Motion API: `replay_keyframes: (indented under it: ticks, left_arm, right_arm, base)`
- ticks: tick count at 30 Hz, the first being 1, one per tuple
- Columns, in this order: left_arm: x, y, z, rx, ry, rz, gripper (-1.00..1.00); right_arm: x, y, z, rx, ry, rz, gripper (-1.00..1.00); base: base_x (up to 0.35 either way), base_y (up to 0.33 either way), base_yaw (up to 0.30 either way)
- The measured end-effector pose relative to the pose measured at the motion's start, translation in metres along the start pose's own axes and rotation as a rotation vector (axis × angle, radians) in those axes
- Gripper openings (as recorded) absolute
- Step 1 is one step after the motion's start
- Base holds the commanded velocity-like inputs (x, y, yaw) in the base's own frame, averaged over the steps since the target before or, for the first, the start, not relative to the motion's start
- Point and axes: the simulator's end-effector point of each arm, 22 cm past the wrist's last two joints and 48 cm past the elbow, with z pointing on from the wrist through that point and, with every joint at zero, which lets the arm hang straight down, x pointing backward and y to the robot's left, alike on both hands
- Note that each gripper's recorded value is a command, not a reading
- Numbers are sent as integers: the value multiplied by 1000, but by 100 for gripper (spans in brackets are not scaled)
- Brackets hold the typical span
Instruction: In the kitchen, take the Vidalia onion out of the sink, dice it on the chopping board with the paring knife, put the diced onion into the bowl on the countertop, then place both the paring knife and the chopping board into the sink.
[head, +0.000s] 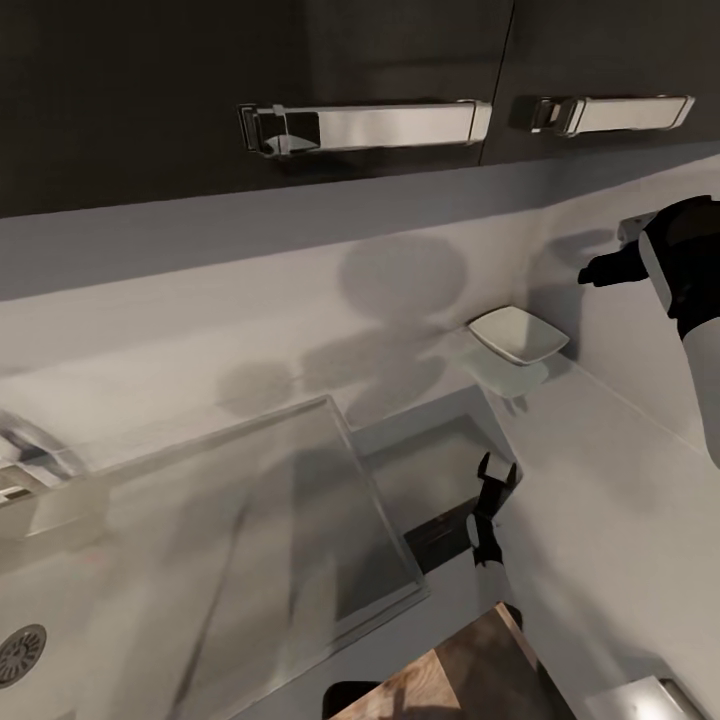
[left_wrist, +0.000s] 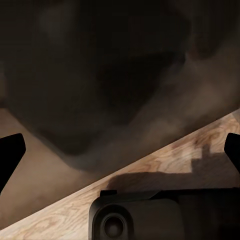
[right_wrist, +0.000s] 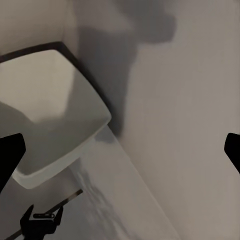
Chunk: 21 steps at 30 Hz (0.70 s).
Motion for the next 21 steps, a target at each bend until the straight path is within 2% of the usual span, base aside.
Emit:
replay_keyframes:
  ticks: [21]
  left_arm:
    - [0,0,0,0,0,0,100]
  right_arm:
    - [6,-7,3,7,13,7,100]
  base:
    - [2,0,0]
